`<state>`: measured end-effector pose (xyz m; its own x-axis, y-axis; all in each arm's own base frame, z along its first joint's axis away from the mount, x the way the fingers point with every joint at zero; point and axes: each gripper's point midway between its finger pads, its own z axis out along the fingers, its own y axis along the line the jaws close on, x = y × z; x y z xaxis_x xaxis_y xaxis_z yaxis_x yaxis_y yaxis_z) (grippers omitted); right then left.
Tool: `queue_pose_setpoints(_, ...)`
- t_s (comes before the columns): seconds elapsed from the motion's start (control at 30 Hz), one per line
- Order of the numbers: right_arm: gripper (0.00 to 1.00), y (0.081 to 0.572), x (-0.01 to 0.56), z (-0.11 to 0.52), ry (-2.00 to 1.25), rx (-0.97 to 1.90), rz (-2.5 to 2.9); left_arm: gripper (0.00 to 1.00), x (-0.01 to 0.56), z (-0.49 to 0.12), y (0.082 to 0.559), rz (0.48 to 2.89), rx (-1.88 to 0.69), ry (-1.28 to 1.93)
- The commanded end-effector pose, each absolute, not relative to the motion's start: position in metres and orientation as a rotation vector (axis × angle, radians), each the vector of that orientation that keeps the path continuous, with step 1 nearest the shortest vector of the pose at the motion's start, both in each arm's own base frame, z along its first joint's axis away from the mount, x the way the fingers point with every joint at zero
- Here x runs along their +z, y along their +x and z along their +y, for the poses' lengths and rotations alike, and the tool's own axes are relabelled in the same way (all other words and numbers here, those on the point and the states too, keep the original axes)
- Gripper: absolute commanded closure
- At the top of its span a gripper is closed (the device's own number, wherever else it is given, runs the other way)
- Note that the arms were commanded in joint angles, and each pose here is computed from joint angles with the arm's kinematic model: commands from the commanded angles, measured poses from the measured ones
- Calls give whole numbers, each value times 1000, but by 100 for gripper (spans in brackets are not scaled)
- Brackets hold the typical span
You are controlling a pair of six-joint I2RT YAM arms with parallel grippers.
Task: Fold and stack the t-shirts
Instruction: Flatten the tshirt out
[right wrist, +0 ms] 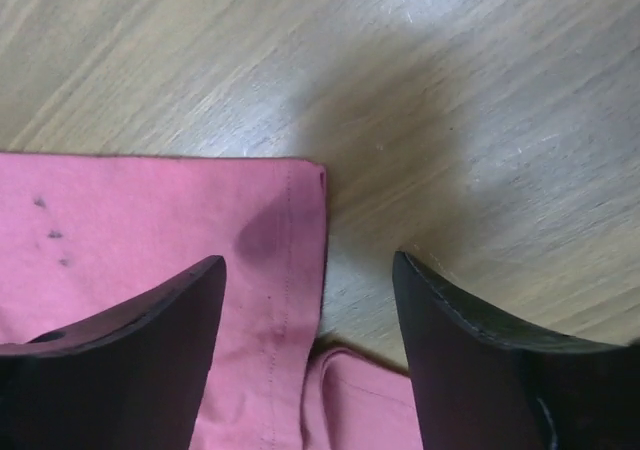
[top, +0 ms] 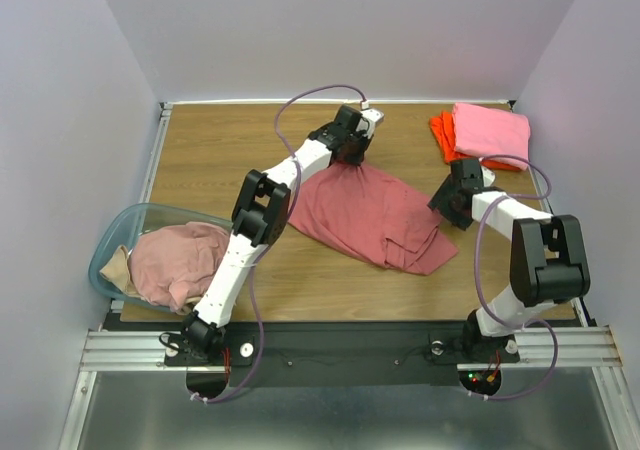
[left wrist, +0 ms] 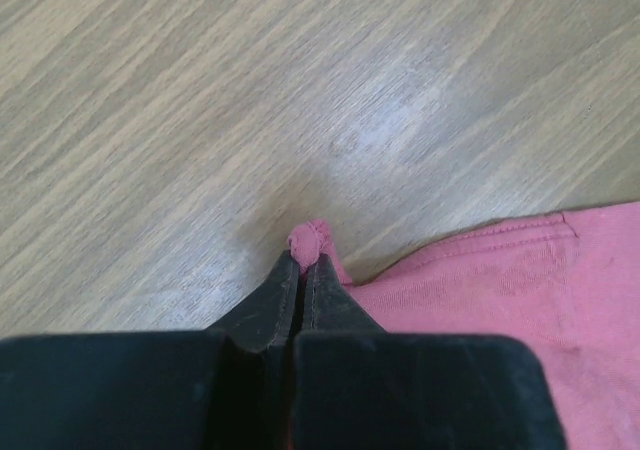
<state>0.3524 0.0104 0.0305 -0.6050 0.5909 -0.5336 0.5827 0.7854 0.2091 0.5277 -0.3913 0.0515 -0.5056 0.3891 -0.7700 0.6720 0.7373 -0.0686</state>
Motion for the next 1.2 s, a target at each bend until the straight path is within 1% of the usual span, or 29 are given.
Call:
queue_pose_setpoints(0.0,30,394,47,16,814,109,2299,100,120,-398,529,2030,-522,770)
queue_pose_setpoints(0.03,37,396,41,18,804,106,2319,100,125,-397,529,2019,-518,764)
queue_pose_setpoints(0.2,43,403,29,16,762,50,2354,100,143,-391,523,2004,-516,746)
queue_pose_setpoints(0.23,48,403,27,17,759,41,2357,100,142,-390,523,2007,-507,739)
queue_pose_setpoints(0.33,56,402,14,17,738,-3,2387,100,150,-389,523,1999,-512,728)
queue_pose_setpoints(0.37,67,405,13,19,724,-6,2391,100,153,-389,521,1998,-520,725)
queue_pose_setpoints(0.4,73,404,6,20,726,-14,2410,100,156,-390,521,1993,-525,725)
queue_pose_setpoints(0.43,83,405,5,21,736,-6,2410,100,155,-389,520,1998,-528,719)
queue_pose_setpoints(0.47,89,405,4,22,741,-5,2413,100,162,-389,519,1990,-530,713)
queue_pose_setpoints(0.5,97,405,3,22,745,-7,2412,100,164,-388,518,1990,-528,709)
queue_pose_setpoints(0.53,100,406,8,22,742,-8,2397,100,167,-387,517,1986,-530,707)
queue_pose_setpoints(0.6,100,409,22,23,716,-3,2371,100,175,-383,513,1983,-525,701)
queue_pose_setpoints(0.67,100,416,57,28,660,43,2302,100,179,-380,507,1988,-527,696)
queue_pose_setpoints(0.73,100,420,90,33,621,90,2234,100,202,-376,502,1961,-539,676)
queue_pose_setpoints(0.77,100,421,126,38,573,145,2164,100,219,-374,494,1942,-555,669)
queue_pose_setpoints(0.83,100,419,162,42,531,188,2088,100,239,-373,482,1919,-579,661)
queue_pose_setpoints(0.87,100,412,201,46,489,240,2006,100,263,-370,468,1885,-590,654)
queue_pose_setpoints(0.93,100,400,241,50,453,289,1922,100,293,-365,450,1838,-590,644)
queue_pose_setpoints(0.97,100,387,274,53,418,335,1853,100,324,-360,431,1783,-577,622)
queue_pose_setpoints(1.07,100,360,338,61,342,427,1726,100,370,-346,401,1707,-542,569)
queue_pose_setpoints(1.1,100,340,366,61,319,453,1664,100,409,-334,380,1645,-579,520)
queue_pose_setpoints(1.13,100,331,385,62,300,472,1625,100,427,-339,358,1607,-621,529)
queue_pose_setpoints(1.17,100,314,413,70,241,524,1577,100,444,-330,349,1584,-601,477)
